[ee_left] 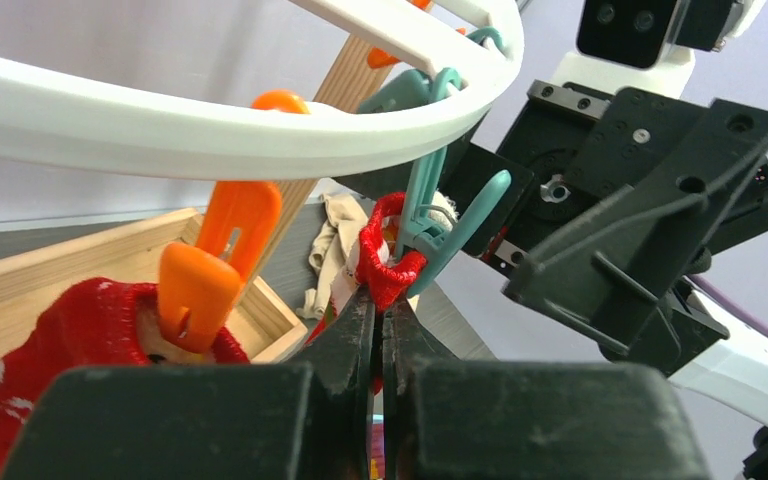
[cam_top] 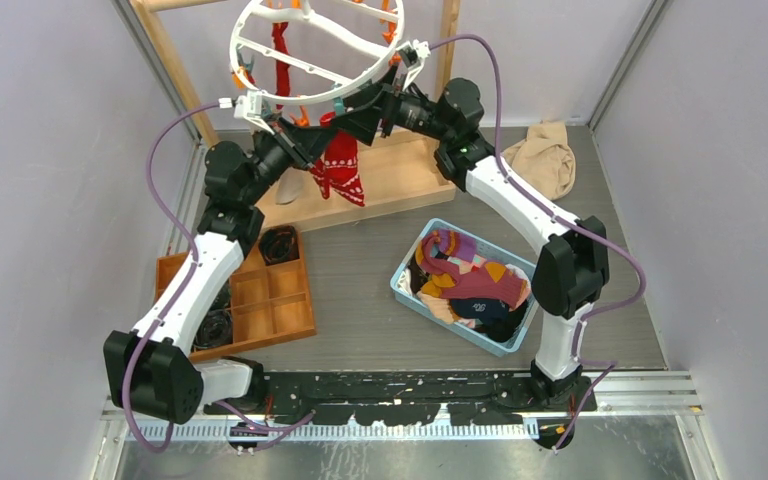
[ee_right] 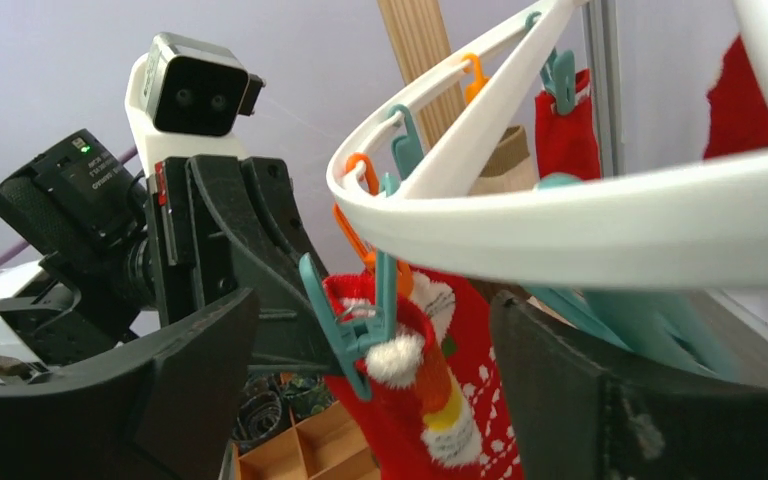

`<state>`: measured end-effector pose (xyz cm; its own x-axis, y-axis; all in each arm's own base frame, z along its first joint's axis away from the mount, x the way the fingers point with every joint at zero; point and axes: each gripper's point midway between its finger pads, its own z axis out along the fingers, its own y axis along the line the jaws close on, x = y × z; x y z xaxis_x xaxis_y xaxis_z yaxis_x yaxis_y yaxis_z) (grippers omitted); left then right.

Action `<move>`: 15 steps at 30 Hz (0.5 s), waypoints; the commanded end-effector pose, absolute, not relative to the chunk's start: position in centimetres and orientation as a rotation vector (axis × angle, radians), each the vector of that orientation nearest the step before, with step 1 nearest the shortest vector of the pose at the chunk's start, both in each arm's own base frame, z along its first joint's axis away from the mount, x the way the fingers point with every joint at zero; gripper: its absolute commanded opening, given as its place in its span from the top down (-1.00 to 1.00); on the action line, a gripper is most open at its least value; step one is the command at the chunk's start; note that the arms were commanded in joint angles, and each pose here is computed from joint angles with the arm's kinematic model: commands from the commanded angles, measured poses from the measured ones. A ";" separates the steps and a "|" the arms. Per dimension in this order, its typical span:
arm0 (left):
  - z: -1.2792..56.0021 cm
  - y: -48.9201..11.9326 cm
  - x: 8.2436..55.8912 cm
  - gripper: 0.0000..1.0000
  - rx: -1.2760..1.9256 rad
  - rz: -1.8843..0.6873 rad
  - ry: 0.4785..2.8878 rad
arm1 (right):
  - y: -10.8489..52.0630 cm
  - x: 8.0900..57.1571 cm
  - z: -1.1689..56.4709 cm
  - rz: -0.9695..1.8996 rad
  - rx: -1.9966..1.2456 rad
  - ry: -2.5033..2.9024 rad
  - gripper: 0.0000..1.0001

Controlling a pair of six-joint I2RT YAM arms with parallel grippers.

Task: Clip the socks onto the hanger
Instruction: Clamp the sock onto the hanger.

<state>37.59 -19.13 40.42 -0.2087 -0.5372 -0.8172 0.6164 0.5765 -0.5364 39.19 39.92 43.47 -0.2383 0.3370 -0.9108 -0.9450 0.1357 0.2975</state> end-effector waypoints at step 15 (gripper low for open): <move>42.0 -16.6 37.3 0.51 0.057 -0.906 1.408 | 33.3 33.4 41.2 1.177 -0.916 1.266 -0.99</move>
<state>38.48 -17.76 39.03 -0.1887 -0.5046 -0.8425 0.5634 0.6471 -0.5137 35.78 35.14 40.65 -0.1751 0.2041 -0.9632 -0.9569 0.1947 0.2153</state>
